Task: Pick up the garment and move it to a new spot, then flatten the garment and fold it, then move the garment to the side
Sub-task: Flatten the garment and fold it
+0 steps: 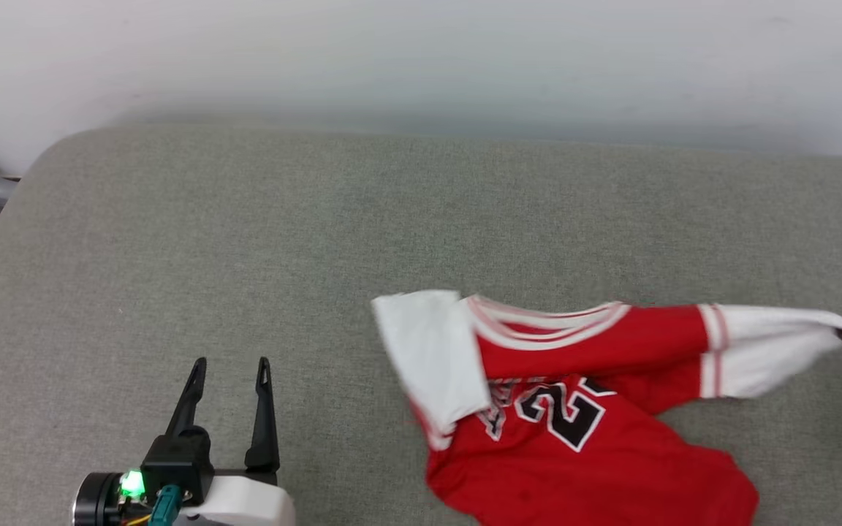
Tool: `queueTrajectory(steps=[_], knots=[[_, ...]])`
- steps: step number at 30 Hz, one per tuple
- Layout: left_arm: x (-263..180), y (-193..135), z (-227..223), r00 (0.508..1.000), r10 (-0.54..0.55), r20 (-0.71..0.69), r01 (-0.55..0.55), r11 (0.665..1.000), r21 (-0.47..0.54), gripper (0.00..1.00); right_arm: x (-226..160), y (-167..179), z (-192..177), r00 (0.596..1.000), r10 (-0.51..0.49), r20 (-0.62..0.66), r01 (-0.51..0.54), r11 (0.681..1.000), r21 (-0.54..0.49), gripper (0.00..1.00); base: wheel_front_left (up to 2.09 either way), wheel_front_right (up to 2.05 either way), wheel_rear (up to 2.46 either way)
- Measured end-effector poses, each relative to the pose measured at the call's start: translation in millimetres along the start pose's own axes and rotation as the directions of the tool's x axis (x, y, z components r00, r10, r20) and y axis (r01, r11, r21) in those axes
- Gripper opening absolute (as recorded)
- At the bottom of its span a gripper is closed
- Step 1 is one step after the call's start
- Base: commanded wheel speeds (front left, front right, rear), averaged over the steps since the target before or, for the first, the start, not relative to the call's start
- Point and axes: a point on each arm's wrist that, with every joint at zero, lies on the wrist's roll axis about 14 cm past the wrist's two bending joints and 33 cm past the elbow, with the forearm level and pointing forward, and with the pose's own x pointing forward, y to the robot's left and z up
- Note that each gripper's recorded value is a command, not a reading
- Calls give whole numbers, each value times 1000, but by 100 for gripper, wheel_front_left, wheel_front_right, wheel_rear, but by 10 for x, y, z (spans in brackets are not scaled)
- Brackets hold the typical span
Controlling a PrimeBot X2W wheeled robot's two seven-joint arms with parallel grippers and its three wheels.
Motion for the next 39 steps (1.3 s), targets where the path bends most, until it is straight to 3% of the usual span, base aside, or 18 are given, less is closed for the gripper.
queueTrajectory(steps=[5,10,14,17,18,19,20,23,26,32,39], knots=[[54,-23,-15,1000,-6,-4,6,1000,1,100,55,-383,-637,980,-107,-168,128,985,118,0,0,0,0],[58,-12,-55,1000,-5,-17,5,1000,2,100,30,-539,-1294,930,-163,-329,232,955,182,0,0,0,0],[69,-1,-64,1000,-2,-19,2,1000,3,100,50,-548,-1483,914,-178,-365,270,938,216,0,0,0,0],[65,3,-58,1000,-2,-18,2,1000,5,100,93,-502,-1448,929,-181,-323,266,933,242,0,0,0,0],[62,3,-55,1000,-3,-17,3,1000,8,100,108,-491,-1403,938,-186,-293,262,933,246,33,0,0,0],[60,0,-48,1000,-5,-15,5,1000,9,100,115,-496,-1347,946,-196,-259,259,936,239,47,0,0,0],[55,-1,-43,1000,-6,-13,6,1000,8,100,121,-500,-1286,953,-205,-223,256,939,230,100,0,0,0],[46,-3,-15,1000,-10,-4,10,1000,8,100,140,-509,-949,972,-231,-49,236,946,221,100,0,0,0],[25,6,11,1000,-11,3,11,1000,11,100,56,-605,-557,953,-271,138,245,952,183,100,0,0,0],[-38,19,55,1000,-16,17,16,1000,16,100,-175,-530,100,850,-273,451,241,962,128,100,0,0,0],[-99,-30,90,999,-33,28,32,999,13,100,-433,-1,470,725,-205,657,186,977,100,100,0,0,0]])
